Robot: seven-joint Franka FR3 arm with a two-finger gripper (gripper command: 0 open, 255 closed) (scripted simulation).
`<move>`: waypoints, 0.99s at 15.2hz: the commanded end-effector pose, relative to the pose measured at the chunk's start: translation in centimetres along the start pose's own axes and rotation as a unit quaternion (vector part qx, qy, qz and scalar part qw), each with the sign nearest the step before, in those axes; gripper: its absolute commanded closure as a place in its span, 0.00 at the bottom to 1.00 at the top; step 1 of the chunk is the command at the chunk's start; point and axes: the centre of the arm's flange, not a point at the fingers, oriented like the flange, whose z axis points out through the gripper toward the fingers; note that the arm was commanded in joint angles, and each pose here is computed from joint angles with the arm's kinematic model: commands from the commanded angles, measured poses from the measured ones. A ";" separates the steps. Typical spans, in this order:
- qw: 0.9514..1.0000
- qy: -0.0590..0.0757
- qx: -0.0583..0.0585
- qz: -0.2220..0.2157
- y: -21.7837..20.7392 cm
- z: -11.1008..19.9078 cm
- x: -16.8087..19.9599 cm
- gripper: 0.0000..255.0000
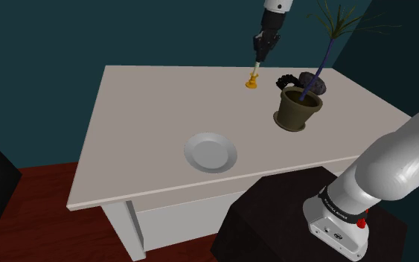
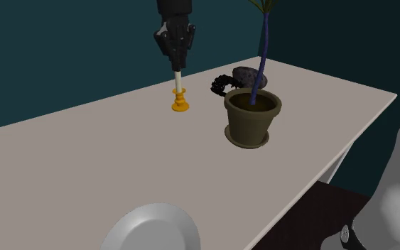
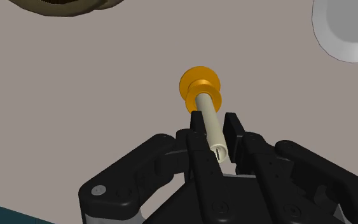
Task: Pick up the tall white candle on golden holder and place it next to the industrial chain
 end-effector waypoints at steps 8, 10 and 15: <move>1.000 0.000 0.000 0.000 0.0 -4.8 0.1 1.00; 1.000 0.000 0.000 0.000 1.3 -5.2 -0.1 1.00; 1.000 0.000 0.000 0.000 7.8 -5.2 -1.2 1.00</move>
